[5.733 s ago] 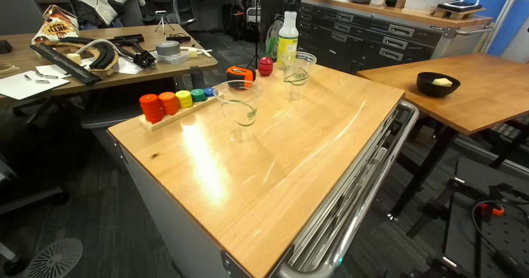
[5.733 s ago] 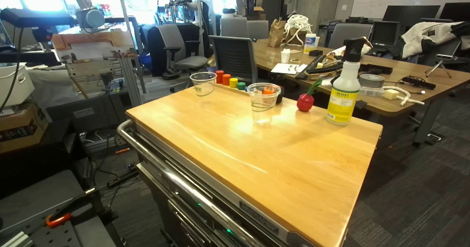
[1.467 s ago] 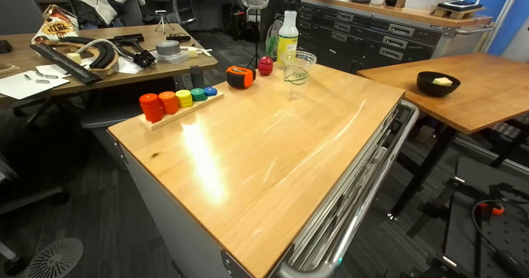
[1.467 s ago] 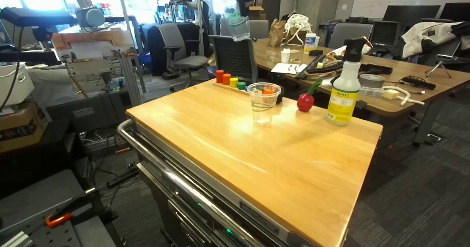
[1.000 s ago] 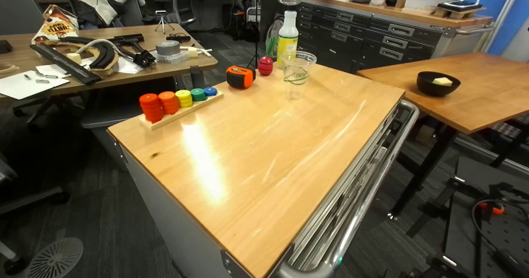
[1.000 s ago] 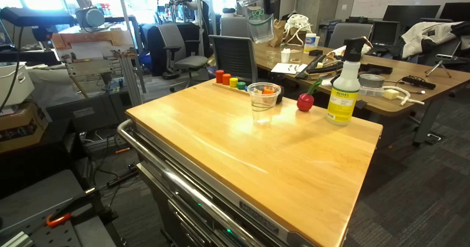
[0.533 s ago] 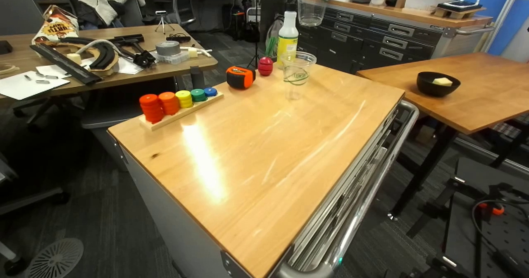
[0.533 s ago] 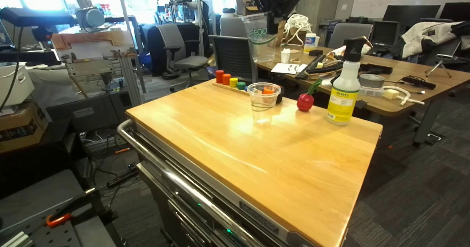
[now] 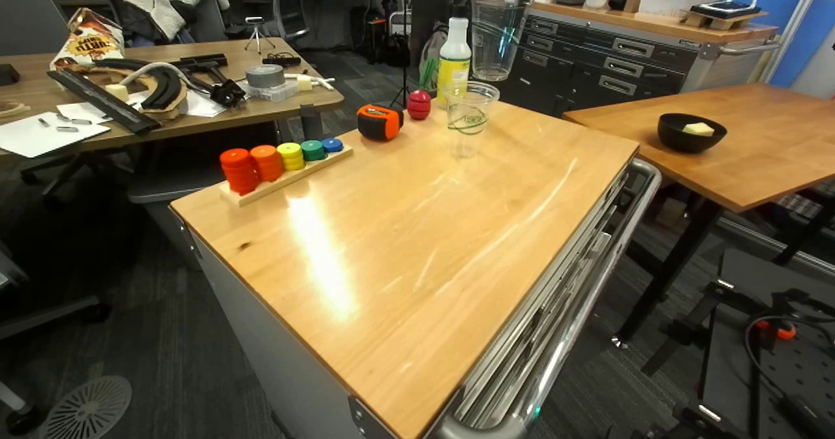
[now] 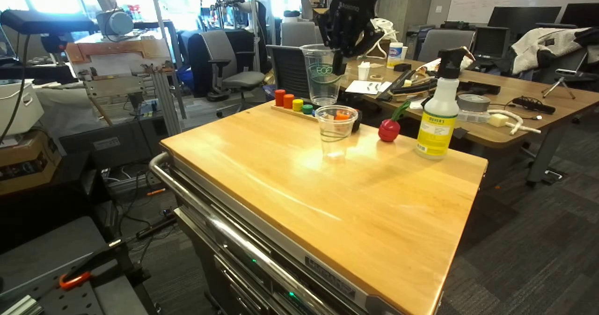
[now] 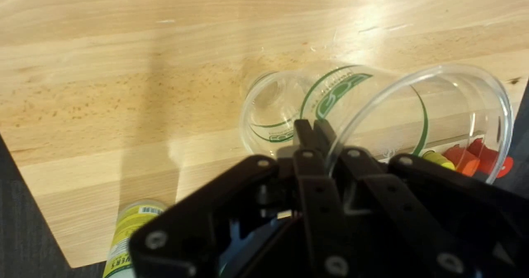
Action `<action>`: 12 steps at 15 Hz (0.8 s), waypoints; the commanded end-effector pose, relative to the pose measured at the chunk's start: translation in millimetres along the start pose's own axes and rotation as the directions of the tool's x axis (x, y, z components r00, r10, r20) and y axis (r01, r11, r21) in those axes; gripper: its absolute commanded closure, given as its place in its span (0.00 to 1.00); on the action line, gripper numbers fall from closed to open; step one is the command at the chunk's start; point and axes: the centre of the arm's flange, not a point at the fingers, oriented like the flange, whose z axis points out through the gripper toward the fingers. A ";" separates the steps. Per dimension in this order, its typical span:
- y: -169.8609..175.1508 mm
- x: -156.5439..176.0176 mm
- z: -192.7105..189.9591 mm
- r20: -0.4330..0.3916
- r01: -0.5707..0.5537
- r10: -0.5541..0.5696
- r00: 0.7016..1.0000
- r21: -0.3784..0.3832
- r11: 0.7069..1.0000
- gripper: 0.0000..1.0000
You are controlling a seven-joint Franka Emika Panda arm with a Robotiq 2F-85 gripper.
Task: Stack the clear cups together
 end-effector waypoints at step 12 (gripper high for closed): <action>18.9 15.3 56.9 0.046 0.038 -0.041 0.998 0.072 0.997 0.94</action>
